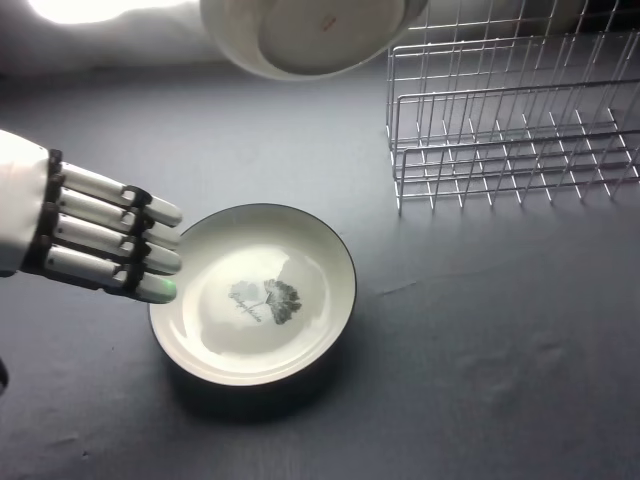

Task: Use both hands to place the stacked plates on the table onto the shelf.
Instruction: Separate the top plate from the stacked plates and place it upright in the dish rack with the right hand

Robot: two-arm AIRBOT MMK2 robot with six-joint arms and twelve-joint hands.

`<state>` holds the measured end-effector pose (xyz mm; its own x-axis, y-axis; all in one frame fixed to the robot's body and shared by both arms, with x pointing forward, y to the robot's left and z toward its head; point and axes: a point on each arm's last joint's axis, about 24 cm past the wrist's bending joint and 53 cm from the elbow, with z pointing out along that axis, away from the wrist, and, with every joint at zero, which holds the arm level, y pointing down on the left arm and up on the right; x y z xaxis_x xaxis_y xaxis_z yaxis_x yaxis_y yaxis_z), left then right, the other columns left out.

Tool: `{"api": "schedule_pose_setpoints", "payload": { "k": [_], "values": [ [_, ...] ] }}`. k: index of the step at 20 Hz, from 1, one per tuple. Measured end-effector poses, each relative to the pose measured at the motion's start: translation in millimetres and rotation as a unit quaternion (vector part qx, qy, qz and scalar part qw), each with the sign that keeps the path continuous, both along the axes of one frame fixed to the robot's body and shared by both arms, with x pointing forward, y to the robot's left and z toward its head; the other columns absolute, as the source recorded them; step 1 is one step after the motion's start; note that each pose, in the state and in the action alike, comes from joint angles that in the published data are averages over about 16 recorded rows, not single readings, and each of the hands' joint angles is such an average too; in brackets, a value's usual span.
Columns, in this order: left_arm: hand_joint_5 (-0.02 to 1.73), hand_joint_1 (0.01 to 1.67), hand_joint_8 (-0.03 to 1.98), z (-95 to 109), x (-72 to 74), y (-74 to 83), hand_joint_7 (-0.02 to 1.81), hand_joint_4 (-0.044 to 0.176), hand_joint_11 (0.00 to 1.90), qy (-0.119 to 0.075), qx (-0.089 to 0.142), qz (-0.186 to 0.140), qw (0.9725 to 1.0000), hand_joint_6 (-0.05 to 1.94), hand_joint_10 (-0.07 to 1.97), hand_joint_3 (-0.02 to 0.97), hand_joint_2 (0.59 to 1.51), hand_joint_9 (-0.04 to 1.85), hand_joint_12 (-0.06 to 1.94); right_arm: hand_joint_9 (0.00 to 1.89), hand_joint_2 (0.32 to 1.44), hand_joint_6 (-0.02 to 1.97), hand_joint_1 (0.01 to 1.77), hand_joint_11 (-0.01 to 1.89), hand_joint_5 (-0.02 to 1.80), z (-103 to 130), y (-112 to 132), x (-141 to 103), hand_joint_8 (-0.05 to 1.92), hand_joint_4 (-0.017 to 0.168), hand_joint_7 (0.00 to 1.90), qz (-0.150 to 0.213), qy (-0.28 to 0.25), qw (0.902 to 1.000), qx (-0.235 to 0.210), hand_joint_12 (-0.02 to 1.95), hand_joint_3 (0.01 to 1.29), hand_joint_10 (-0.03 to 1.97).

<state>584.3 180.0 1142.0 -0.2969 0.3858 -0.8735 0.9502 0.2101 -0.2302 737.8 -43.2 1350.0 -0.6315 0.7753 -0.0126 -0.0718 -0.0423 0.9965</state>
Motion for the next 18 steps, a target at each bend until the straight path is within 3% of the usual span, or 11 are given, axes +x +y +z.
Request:
{"api": "schedule_pose_setpoints", "payload": {
  "k": [8, 18],
  "values": [
    [0.02, 0.02, 0.01, -19.2, 3.1, -9.7, 0.02, 0.003, 0.01, -0.016, 0.022, -0.036, 0.9990, 0.02, 0.01, 0.007, 1.099, 0.02, 0.01, 0.98, 1.01, 0.91, 1.41, 0.85, 0.92, -9.5, -14.3, -1.2, 0.76, -0.008, 1.08, -0.009, 0.002, 0.9999, -0.010, 1.03, 0.01, 1.01],
    [0.01, 0.02, 0.01, -37.4, 15.9, -15.9, 0.01, 0.003, 0.01, -0.024, 0.048, -0.039, 0.9978, 0.02, 0.01, 0.006, 1.091, 0.02, 0.01, 0.98, 1.01, 0.93, 1.41, 0.81, 0.92, -26.7, -53.9, 3.0, 0.78, -0.009, 1.07, -0.041, 0.004, 0.9987, -0.030, 1.08, 0.01, 1.03]
  ]
}}
